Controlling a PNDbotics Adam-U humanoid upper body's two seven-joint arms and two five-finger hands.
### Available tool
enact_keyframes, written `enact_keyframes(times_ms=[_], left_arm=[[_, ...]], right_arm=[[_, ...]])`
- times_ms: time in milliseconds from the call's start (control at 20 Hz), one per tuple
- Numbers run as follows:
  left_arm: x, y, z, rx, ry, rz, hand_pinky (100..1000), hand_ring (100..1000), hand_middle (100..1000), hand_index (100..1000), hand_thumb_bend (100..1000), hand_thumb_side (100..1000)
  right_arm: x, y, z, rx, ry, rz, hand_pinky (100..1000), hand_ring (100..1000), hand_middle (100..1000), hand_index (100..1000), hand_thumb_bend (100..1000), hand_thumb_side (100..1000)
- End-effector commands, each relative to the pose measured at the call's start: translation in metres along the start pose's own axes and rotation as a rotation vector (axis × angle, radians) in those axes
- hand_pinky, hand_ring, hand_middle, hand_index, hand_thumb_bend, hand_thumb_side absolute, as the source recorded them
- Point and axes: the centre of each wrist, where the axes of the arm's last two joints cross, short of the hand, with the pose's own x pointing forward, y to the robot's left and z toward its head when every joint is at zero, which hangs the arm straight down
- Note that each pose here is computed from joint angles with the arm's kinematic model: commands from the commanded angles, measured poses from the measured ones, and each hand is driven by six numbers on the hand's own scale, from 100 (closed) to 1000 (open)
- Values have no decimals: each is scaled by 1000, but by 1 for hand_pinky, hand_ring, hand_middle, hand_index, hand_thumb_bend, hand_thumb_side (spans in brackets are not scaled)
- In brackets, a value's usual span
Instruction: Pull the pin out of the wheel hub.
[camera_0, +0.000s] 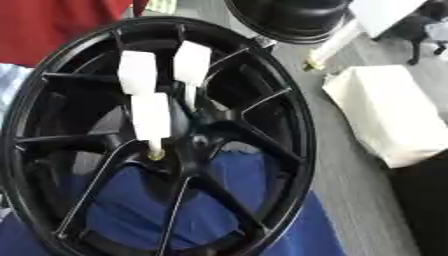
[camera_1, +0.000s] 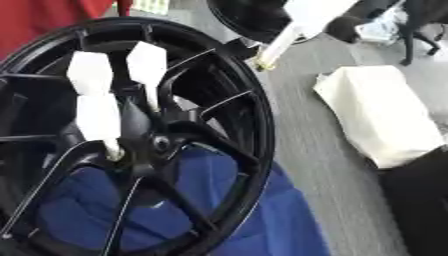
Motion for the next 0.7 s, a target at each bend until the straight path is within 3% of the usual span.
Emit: enact_keyframes(times_ms=[50, 250, 400, 500, 600, 700], left_arm=[[6, 6, -1, 34, -23, -3, 644, 630, 593, 716, 100, 624], [6, 6, 0, 49, -23, 4, 644, 630, 593, 716, 100, 618], [5, 7, 0, 56, -19, 5, 644, 630, 593, 716, 100, 618], [4, 7, 1, 59, -14, 5, 644, 630, 593, 716, 100, 621], [3, 7, 1, 57, -11, 5, 645, 630, 593, 717, 100, 626], [3, 6, 1, 49, -8, 6, 644, 630, 593, 717, 100, 626]], right_arm=[[9, -9, 29, -125, 75, 107, 870, 619, 388, 550, 100, 123], [-15, 40, 67, -225, 250, 110, 893, 647, 459, 629, 100, 108], [-23, 70, 88, -229, 359, 131, 943, 766, 669, 815, 100, 117], [-28, 86, 100, -186, 427, 157, 989, 861, 829, 923, 100, 212], [-33, 98, 111, -146, 490, 180, 1000, 893, 866, 950, 100, 327], [-38, 107, 120, -129, 533, 176, 1000, 897, 866, 957, 100, 361]])
